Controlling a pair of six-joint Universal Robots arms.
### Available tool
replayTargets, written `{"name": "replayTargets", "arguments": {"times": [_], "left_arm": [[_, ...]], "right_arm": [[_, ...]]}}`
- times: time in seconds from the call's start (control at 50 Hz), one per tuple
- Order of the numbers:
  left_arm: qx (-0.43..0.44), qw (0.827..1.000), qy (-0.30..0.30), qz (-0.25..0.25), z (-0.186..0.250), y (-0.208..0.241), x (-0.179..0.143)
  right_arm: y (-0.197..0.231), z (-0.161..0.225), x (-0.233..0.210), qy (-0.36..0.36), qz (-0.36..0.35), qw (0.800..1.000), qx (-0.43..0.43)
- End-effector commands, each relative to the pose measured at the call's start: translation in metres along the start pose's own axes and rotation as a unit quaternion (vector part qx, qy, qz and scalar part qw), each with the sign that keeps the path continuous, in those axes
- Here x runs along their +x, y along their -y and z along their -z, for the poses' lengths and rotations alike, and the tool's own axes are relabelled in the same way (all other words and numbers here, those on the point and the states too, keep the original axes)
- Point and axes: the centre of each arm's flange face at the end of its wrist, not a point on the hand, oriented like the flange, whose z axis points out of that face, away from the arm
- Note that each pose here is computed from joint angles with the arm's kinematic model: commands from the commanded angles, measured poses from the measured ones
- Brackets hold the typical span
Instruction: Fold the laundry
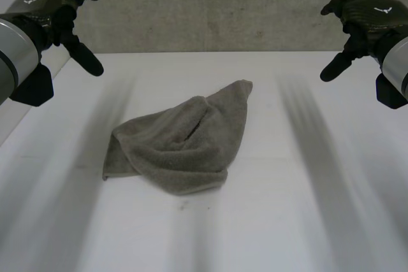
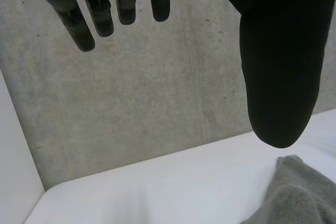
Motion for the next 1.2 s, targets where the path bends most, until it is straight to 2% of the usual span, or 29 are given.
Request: {"name": "replayTargets", "arguments": {"times": [0.02,0.04,0.06,0.1,0.12,0.16,0.2,0.42,0.58,0.72,0.88,0.92,1.04,1.08,1.2], "left_arm": [[-0.052,0.997,-0.049,-0.023,-0.001,-0.03,0.008],[-0.072,0.995,-0.061,-0.035,-0.004,-0.043,0.009],[-0.072,0.995,-0.061,-0.035,-0.004,-0.043,0.009],[-0.127,0.987,-0.074,-0.063,-0.009,-0.079,0.01],[-0.127,0.987,-0.074,-0.063,-0.009,-0.079,0.01],[-0.17,0.98,-0.08,-0.073,-0.005,-0.106,0.01],[-0.183,0.977,-0.08,-0.073,-0.003,-0.117,0.009],[-0.17,0.979,-0.076,-0.081,-0.012,-0.181,0.003],[-0.177,0.978,-0.067,-0.083,-0.015,-0.192,-0.004],[-0.182,0.979,-0.056,-0.08,-0.014,-0.192,-0.012],[-0.171,0.98,-0.06,-0.079,0.001,-0.181,-0.009],[-0.165,0.981,-0.063,-0.08,0.008,-0.177,-0.007],[-0.14,0.986,-0.059,-0.075,0.022,-0.159,-0.009],[-0.136,0.986,-0.059,-0.075,0.031,-0.157,-0.009],[-0.151,0.984,-0.065,-0.075,0.039,-0.168,-0.007]], "right_arm": [[-0.042,0.0,-0.021,0.096,0.03,0.988,-0.117],[-0.058,-0.001,-0.026,0.123,0.028,0.979,-0.161],[-0.058,-0.001,-0.026,0.124,0.028,0.979,-0.161],[-0.085,0.005,-0.037,0.168,0.011,0.958,-0.233],[-0.086,0.005,-0.037,0.168,0.011,0.958,-0.233],[-0.109,0.013,-0.063,0.209,0.003,0.943,-0.261],[-0.121,0.015,-0.075,0.222,0.004,0.94,-0.261],[-0.173,0.018,-0.128,0.256,-0.008,0.943,-0.212],[-0.194,0.022,-0.145,0.268,-0.005,0.937,-0.224],[-0.2,0.014,-0.152,0.253,-0.003,0.948,-0.193],[-0.173,0.002,-0.156,0.233,-0.009,0.964,-0.129],[-0.138,-0.001,-0.154,0.229,-0.018,0.97,-0.083],[-0.088,0.001,-0.146,0.223,-0.027,0.974,-0.018],[-0.059,0.003,-0.136,0.212,-0.033,0.976,0.021],[-0.038,0.008,-0.13,0.206,-0.044,0.976,0.046]]}}
